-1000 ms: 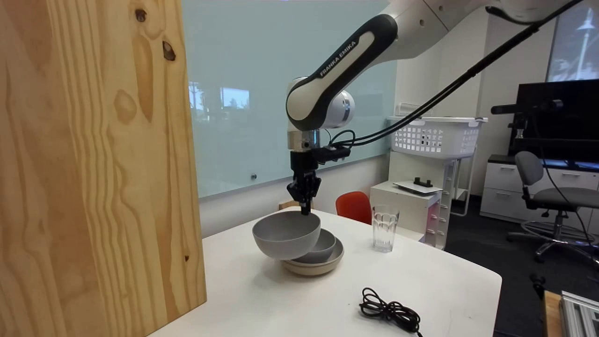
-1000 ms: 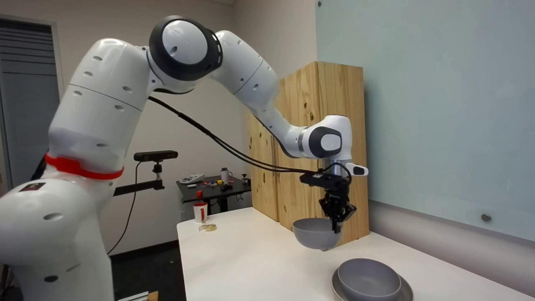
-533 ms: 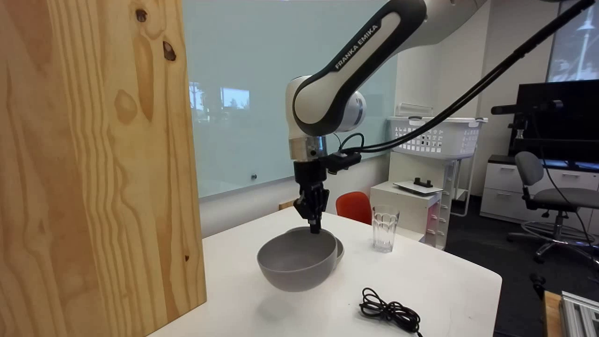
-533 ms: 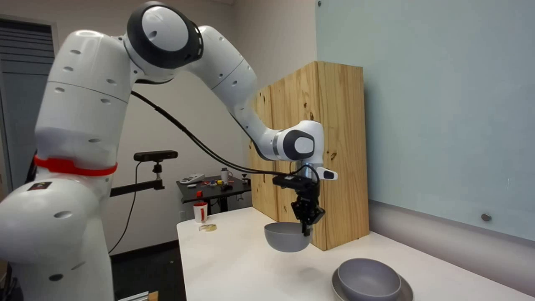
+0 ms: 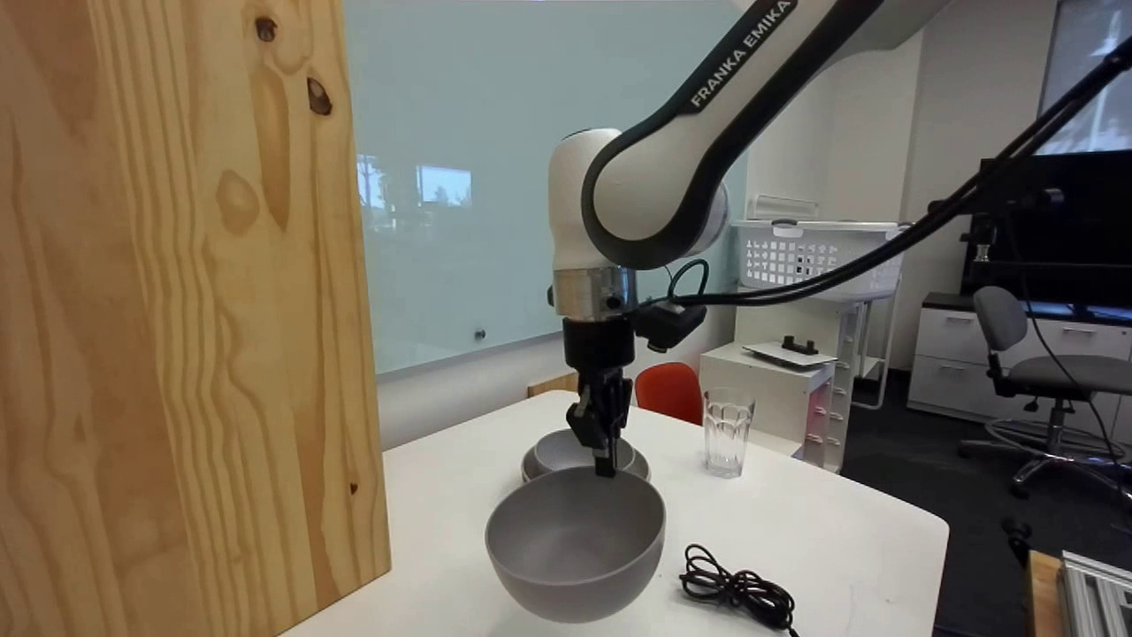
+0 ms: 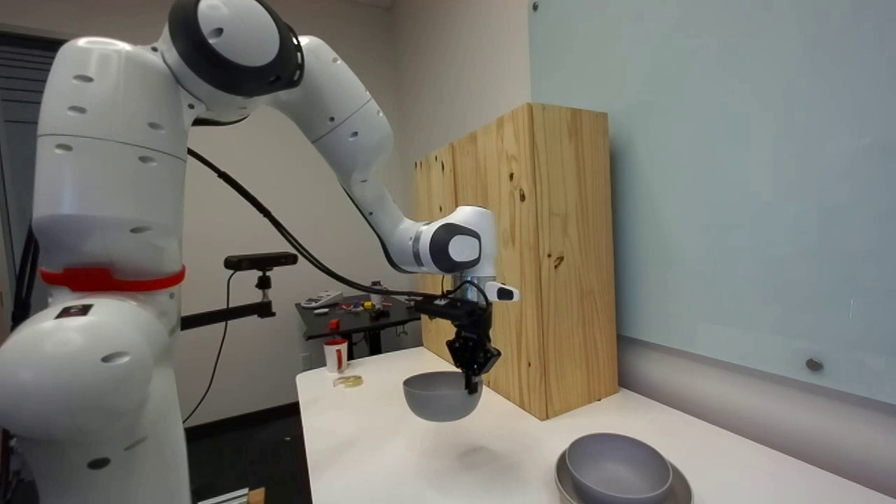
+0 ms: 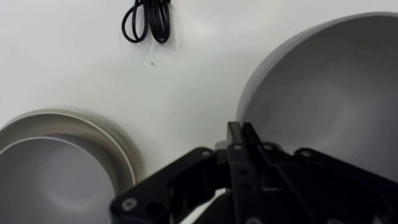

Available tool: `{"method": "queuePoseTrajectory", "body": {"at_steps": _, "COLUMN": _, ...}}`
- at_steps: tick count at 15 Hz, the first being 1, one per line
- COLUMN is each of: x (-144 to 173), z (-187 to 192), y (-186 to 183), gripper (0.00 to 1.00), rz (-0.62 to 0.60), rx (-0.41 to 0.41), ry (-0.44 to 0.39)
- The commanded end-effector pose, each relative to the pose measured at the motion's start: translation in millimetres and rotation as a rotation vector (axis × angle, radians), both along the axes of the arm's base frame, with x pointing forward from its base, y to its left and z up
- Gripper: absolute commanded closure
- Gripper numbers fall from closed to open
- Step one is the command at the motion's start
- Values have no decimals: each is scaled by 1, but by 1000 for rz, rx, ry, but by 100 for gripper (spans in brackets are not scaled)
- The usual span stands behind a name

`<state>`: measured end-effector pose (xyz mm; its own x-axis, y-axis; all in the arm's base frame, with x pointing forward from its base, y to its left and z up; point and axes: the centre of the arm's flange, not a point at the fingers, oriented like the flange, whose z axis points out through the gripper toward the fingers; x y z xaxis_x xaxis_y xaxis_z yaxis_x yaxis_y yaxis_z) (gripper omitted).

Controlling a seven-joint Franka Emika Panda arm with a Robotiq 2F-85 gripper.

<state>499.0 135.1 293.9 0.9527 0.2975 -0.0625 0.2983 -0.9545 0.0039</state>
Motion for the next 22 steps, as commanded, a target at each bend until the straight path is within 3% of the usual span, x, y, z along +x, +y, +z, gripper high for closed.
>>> {"method": "queuePoseTrajectory", "body": {"at_steps": 1, "x": -26, "z": -32, "y": 3, "gripper": 99, "rz": 20, "rx": -18, "ry": 21}}
{"method": "queuePoseTrajectory", "body": {"at_steps": 6, "x": -33, "z": -66, "y": -5, "gripper": 99, "rz": 65, "rx": -44, "ry": 57}}
{"method": "queuePoseTrajectory", "body": {"at_steps": 9, "x": -24, "z": -85, "y": -10, "gripper": 99, "rz": 70, "rx": -62, "ry": 33}}
{"method": "queuePoseTrajectory", "body": {"at_steps": 13, "x": -15, "z": -109, "y": 0, "gripper": 99, "rz": 56, "rx": -89, "ry": -3}}
{"method": "queuePoseTrajectory", "body": {"at_steps": 22, "x": -3, "z": -131, "y": 25, "gripper": 99, "rz": 59, "rx": -100, "ry": 9}}
